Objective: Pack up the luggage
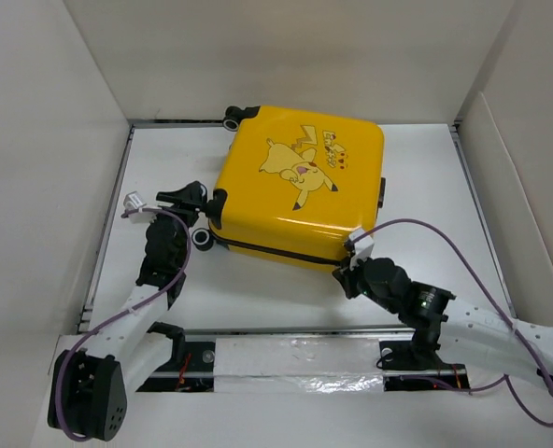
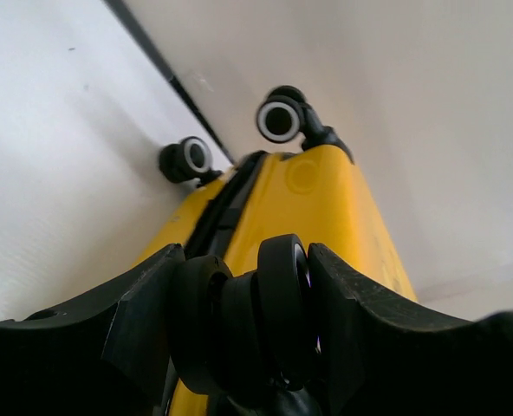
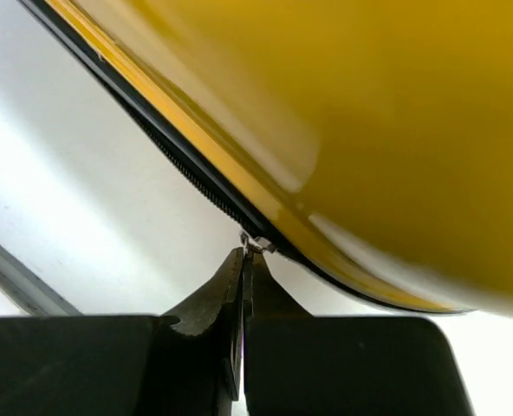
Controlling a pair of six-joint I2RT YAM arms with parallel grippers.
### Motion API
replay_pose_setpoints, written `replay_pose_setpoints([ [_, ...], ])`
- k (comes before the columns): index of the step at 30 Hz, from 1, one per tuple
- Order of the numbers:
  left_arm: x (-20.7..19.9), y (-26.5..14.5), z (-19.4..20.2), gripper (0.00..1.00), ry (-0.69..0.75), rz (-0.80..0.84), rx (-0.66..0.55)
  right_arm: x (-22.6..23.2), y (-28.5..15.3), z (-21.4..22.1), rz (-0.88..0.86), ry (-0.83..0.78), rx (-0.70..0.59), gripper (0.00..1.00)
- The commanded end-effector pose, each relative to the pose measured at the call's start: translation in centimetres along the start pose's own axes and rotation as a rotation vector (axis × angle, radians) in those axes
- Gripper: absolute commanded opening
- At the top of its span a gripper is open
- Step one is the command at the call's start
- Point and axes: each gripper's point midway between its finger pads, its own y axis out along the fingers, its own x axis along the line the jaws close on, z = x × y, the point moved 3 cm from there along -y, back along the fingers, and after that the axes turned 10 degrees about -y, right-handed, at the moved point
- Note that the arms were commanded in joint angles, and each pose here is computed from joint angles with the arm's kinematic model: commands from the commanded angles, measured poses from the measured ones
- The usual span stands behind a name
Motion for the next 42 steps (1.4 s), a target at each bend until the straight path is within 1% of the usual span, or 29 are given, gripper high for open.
replay_pose_setpoints([
  [1,-0.8,0.0,1.7,0.0,0.11,0.06,0.128,3.9,-1.9,-8.7,-0.18,0.105,-0.342,0.0],
  [3,-1.1,1.2,0.1,0.0,0.117,0.057,0.079,2.2,-3.0,-10.3,-0.107,0.077,-0.381,0.0],
  [4,-1.4,1.5,0.2,0.0,0.125,0.054,0.089,1.0,-3.3,-10.9,-0.064,0.072,-0.383,0.0],
  [7,-0.1,2.5,1.2,0.0,0.139,0.025,0.134,1.1,-3.7,-12.6,-0.115,0.029,-0.399,0.0],
  [10,2.1,2.5,3.4,0.0,0.117,0.014,0.201,4.5,-2.2,-12.9,-0.279,0.035,-0.406,0.0],
  [11,2.9,2.4,4.4,0.0,0.12,-0.001,0.231,6.0,-0.2,-12.6,-0.297,0.048,-0.39,0.0],
  [13,2.9,1.9,5.7,0.0,0.132,0.015,0.26,9.5,1.1,-12.7,-0.365,0.059,-0.377,0.0],
  [14,2.7,1.2,7.3,0.0,0.14,0.029,0.304,11.0,3.5,-11.6,-0.363,0.044,-0.319,0.0],
  [15,2.6,0.8,7.9,0.0,0.148,0.038,0.318,13.1,3.9,-11.8,-0.404,0.017,-0.312,0.0],
  [16,2.7,0.5,8.4,0.0,0.171,0.034,0.322,14.6,4.0,-14.4,-0.427,0.017,-0.356,0.0],
  [18,2.5,-0.9,10.4,0.0,0.201,0.054,0.381,17.1,5.7,-14.8,-0.442,-0.044,-0.336,0.0],
  [19,2.5,-1.2,10.7,0.0,0.22,0.057,0.388,18.8,5.5,-15.4,-0.472,-0.068,-0.34,0.0],
  [20,2.4,-1.6,11.1,0.0,0.225,0.065,0.399,20.1,5.0,-18.4,-0.497,-0.075,-0.386,0.0],
  [22,2.8,-2.4,11.5,0.0,0.228,0.076,0.427,22.5,6.2,-18.8,-0.525,-0.136,-0.378,0.0],
  [23,2.5,-2.8,11.6,0.0,0.223,0.092,0.435,24.1,5.7,-21.0,-0.569,-0.14,-0.417,0.0],
  [25,3.4,-3.4,11.4,0.0,0.224,0.076,0.436,26.2,7.3,-20.6,-0.63,-0.151,-0.401,0.0],
  [27,3.7,-4.1,10.9,0.0,0.224,0.074,0.427,28.2,7.0,-21.7,-0.737,-0.134,-0.435,0.0],
  [29,3.2,-4.4,9.9,0.0,0.223,0.086,0.39,29.6,7.0,-20.8,-0.803,-0.149,-0.432,0.0],
  [31,4.4,-4.8,9.2,0.0,0.242,0.047,0.375,28.9,7.1,-18.5,-0.795,-0.169,-0.414,0.0],
  [33,4.3,-5.5,8.2,0.0,0.232,0.047,0.355,26.5,6.2,-18.6,-0.729,-0.164,-0.439,0.0],
  [34,4.8,-5.9,7.9,0.0,0.229,0.035,0.347,24.9,6.7,-15.7,-0.706,-0.18,-0.383,0.0],
  [35,4.1,-6.5,7.7,0.0,0.214,0.068,0.343,23.3,5.4,-16.4,-0.71,-0.176,-0.415,0.0],
  [36,4.6,-7.0,7.8,0.0,0.217,0.058,0.353,20.2,6.3,-16.3,-0.661,-0.169,-0.412,0.0],
  [37,5.2,-7.5,7.9,0.0,0.217,0.051,0.357,18.1,6.7,-13.8,-0.651,-0.173,-0.361,0.0],
  [38,5.0,-7.8,7.8,0.0,0.208,0.065,0.358,16.8,6.1,-13.4,-0.699,-0.177,-0.362,0.0],
  [39,5.6,-8.4,8.4,0.0,0.209,0.062,0.389,14.7,5.1,-14.2,-0.696,-0.175,-0.395,0.0],
  [40,5.4,-9.0,9.1,0.0,0.193,0.083,0.432,11.1,5.8,-14.2,-0.634,-0.159,-0.392,0.0],
  [41,5.7,-9.2,9.7,0.0,0.186,0.082,0.459,10.1,5.2,-12.6,-0.68,-0.167,-0.351,0.0],
  [42,5.0,-9.9,10.7,0.0,0.168,0.119,0.499,8.7,4.0,-13.3,-0.666,-0.186,-0.381,0.0],
])
